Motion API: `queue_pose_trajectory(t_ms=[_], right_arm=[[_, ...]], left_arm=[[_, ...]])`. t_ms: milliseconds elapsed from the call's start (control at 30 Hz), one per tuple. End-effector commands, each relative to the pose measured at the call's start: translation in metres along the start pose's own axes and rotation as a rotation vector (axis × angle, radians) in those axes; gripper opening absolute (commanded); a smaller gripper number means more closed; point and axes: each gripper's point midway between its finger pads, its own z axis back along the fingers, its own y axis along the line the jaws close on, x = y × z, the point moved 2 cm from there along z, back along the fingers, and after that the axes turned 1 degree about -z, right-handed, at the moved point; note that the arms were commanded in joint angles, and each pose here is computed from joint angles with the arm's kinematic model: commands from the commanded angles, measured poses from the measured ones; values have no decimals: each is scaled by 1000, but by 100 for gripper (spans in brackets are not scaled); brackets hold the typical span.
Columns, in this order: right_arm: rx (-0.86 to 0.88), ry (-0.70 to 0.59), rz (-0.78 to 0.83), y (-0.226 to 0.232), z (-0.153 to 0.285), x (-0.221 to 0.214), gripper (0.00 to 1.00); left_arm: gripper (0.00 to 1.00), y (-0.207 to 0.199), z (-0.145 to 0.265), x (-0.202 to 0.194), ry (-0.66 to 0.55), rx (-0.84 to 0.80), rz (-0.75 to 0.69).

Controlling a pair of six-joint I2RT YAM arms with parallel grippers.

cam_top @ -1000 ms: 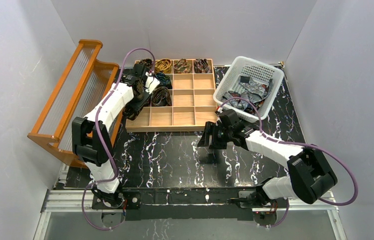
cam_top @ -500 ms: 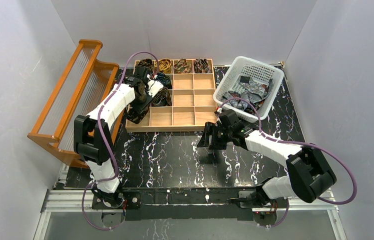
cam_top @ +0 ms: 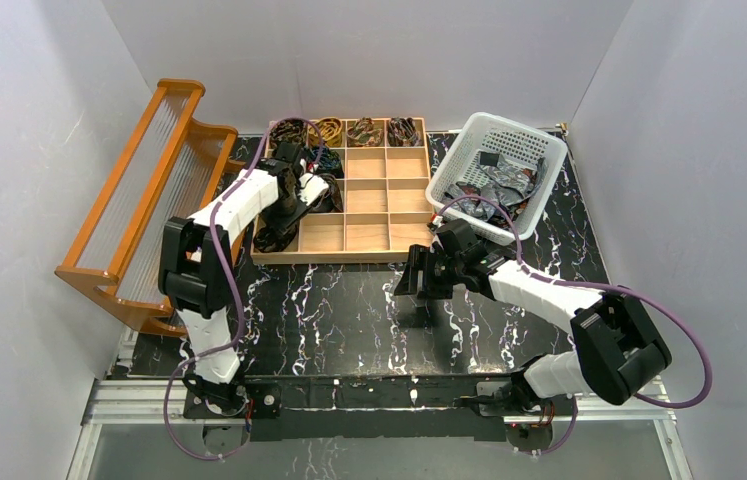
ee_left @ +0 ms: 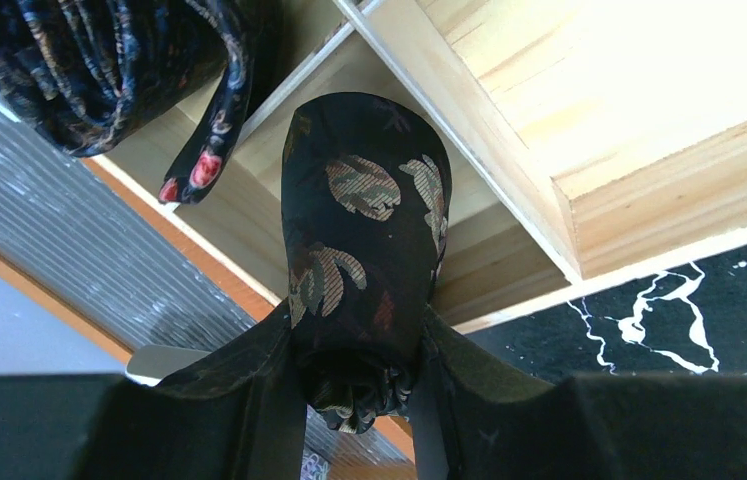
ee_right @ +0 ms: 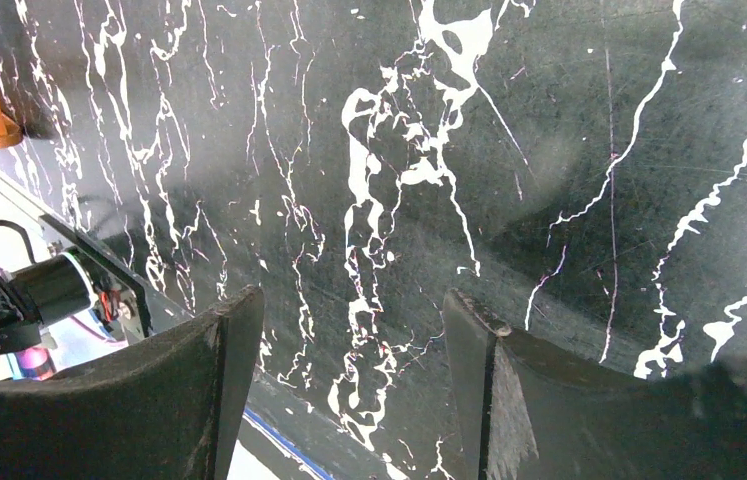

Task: Roll the ties
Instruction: Place the tie in the storage box.

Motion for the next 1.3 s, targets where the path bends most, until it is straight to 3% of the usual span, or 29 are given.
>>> queue_pose_trajectory(t_ms=[0, 333, 767, 867, 900, 1267], right_arm=[[5, -4, 19, 0, -1, 3, 74], [-7, 3, 24, -2, -2, 2, 74], [1, 11, 26, 0, -3, 4, 74], [1, 11, 26, 0, -3, 4, 74], [1, 13, 27, 0, -3, 3, 74], [5, 20, 22, 1, -4, 4, 74]], left_arm=[[0, 2, 1, -3, 36, -3, 0], [3, -4, -18, 3, 100, -53, 53], [49, -2, -2, 13, 56, -52, 119], [73, -5, 1, 14, 42, -75, 122], [76, -5, 2, 15, 41, -77, 122], [93, 4, 26, 18, -4, -44, 140]])
